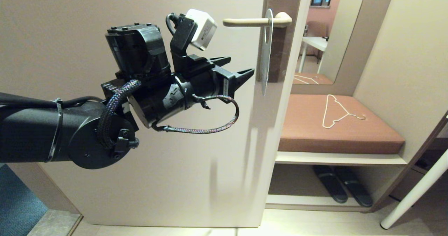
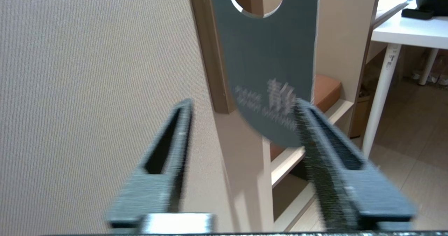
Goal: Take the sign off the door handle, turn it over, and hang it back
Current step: Hang the sign back with the other side facing out
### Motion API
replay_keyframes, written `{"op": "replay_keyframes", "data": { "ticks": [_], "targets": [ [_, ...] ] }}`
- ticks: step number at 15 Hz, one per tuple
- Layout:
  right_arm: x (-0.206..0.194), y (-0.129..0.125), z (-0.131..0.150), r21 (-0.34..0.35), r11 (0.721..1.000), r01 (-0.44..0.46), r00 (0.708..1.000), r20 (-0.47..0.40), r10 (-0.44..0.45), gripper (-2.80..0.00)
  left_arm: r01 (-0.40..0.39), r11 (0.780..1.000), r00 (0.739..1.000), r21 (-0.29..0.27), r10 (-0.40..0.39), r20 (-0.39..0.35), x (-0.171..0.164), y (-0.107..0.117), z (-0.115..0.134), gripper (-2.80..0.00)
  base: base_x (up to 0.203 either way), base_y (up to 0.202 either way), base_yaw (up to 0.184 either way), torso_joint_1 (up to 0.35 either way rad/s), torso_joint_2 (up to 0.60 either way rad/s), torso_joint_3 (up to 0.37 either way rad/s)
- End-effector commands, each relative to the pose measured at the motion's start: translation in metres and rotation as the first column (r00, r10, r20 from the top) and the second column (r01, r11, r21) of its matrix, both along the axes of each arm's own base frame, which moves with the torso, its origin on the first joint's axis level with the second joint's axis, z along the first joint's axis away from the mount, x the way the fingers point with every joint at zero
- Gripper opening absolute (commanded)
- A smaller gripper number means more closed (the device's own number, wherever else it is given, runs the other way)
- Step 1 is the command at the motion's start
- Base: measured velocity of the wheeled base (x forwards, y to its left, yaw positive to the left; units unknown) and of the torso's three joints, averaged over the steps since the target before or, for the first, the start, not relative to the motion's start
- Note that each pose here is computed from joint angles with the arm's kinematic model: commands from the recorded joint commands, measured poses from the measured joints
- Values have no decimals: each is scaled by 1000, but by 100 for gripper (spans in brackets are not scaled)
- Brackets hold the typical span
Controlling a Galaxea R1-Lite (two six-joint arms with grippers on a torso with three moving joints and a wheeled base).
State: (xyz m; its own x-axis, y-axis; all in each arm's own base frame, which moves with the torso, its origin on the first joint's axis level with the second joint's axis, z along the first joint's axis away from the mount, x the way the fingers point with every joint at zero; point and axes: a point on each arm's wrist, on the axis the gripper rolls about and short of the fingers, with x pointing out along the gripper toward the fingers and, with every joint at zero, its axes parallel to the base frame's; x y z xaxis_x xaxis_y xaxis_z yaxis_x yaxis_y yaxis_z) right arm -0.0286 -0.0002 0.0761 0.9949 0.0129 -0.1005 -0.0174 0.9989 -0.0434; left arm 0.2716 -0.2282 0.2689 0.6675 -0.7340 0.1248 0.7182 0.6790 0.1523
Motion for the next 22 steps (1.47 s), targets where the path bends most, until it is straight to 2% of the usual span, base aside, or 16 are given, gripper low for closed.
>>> {"op": "replay_keyframes", "data": {
  "ticks": [1, 6, 10, 14, 17, 22],
  "targets": [
    [0, 0, 0, 0, 1000, -1, 1000, -2, 1, -280, 4, 1000, 1000, -6, -4, 8, 0, -2, 2, -280, 0, 0, 0, 0, 0, 0],
    [0, 0, 0, 0, 1000, -1, 1000, -2, 1, -280, 16, 1000, 1000, -11, -16, 13, 7, -7, 2, -280, 0, 0, 0, 0, 0, 0],
    [0, 0, 0, 0, 1000, -1, 1000, -2, 1, -280, 43, 999, 998, -32, -41, 46, 18, -18, 9, -280, 0, 0, 0, 0, 0, 0],
    [0, 0, 0, 0, 1000, -1, 1000, -2, 1, -280, 100, 993, 992, -68, -95, 77, 24, -51, 13, -280, 0, 0, 0, 0, 0, 0],
    [0, 0, 0, 0, 1000, -1, 1000, -2, 1, -280, 165, 984, 985, -61, -161, 61, 12, -77, 4, -280, 0, 0, 0, 0, 0, 0],
    [0, 0, 0, 0, 1000, -1, 1000, -2, 1, -280, 181, 982, 983, -51, -179, 46, 18, -97, -12, -280, 0, 0, 0, 0, 0, 0]
  ]
}}
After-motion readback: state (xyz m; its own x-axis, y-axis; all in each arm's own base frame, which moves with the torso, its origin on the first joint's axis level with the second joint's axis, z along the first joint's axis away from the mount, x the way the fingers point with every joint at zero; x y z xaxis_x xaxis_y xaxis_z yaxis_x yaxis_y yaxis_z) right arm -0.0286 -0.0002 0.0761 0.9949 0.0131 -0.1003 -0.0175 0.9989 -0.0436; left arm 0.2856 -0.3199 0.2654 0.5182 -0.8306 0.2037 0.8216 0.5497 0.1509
